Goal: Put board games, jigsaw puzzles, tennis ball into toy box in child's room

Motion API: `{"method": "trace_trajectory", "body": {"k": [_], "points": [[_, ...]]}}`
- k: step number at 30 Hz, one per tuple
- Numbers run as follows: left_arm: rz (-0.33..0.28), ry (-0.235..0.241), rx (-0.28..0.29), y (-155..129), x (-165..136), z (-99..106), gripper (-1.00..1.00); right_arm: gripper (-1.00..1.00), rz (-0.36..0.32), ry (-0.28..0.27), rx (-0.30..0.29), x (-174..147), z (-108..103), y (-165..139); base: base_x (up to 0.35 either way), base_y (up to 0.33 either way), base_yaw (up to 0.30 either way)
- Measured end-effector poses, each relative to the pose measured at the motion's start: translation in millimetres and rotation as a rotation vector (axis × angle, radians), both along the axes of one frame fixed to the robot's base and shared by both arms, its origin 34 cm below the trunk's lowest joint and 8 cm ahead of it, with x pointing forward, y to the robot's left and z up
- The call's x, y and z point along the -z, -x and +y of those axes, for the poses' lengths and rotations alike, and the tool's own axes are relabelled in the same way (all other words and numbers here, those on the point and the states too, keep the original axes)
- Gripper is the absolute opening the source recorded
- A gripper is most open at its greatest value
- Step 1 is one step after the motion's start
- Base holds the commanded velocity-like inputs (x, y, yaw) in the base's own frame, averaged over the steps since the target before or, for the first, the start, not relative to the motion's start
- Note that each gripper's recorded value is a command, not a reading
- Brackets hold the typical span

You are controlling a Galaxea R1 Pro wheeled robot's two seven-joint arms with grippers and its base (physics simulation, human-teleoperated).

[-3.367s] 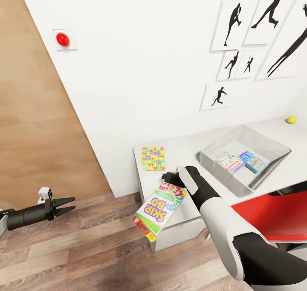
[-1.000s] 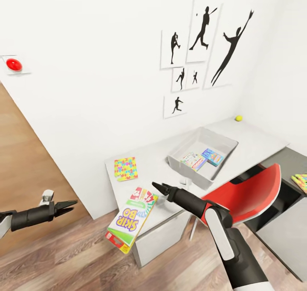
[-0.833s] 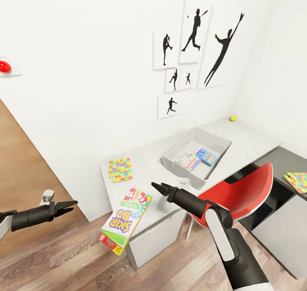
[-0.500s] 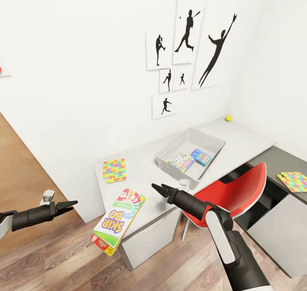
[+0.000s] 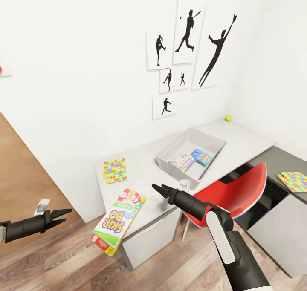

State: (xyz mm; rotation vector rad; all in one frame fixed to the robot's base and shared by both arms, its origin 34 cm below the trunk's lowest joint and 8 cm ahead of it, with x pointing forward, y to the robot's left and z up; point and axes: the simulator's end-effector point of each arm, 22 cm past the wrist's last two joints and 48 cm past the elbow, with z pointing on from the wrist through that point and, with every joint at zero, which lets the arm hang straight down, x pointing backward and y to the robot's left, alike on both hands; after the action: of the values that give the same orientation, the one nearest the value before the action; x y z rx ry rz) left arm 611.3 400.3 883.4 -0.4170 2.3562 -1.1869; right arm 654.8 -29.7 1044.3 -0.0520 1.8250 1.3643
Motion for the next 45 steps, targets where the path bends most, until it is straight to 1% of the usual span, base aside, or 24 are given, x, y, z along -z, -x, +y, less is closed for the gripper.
{"method": "trace_trajectory", "body": {"k": [6, 18, 22, 25, 30, 40, 43, 45], "points": [[0.005, 0.008, -0.008, 2.1, 2.2, 1.2, 1.0, 1.0, 0.002, 0.0, 0.0, 0.5, -0.1, 0.1, 0.0, 0.125, 0.0], [0.001, 0.017, -0.006, 2.2, 3.0, -2.7, 1.0, 1.0, -0.009, -0.009, -0.01, -3.7, 0.2, 1.6, 0.0, 0.013, 0.0], [0.005, 0.019, -0.006, 3.1, 4.1, -3.4, 1.0, 1.0, -0.032, -0.021, -0.036, -9.3, -3.0, 6.0, 0.0, 0.001, 0.0], [0.006, 0.02, -0.006, 3.4, 4.5, -3.6, 1.0, 1.0, -0.074, -0.036, -0.067, -21.5, -6.7, 11.4, 0.0, 0.0, 0.0], [0.008, 0.021, -0.005, 3.7, 5.1, -4.4, 1.0, 1.0, -0.114, -0.062, -0.1, -35.6, -8.1, 17.9, 0.0, 0.0, 0.0], [0.004, 0.03, -0.005, 0.3, 9.6, -5.5, 1.0, 1.0, -0.152, -0.084, -0.121, -45.3, -7.8, 20.0, 0.0, 0.0, 0.0], [-0.004, 0.046, 0.002, -0.7, 8.8, -8.2, 1.0, 1.0, -0.171, -0.107, -0.149, -50.0, -7.0, 25.0, 0.0, 0.0, 0.0], [-0.01, 0.065, 0.008, -0.9, 7.8, -11.8, 1.0, 1.0, -0.197, -0.136, -0.191, -56.2, -7.8, 33.4, 0.0, 0.0, 0.0]]}}
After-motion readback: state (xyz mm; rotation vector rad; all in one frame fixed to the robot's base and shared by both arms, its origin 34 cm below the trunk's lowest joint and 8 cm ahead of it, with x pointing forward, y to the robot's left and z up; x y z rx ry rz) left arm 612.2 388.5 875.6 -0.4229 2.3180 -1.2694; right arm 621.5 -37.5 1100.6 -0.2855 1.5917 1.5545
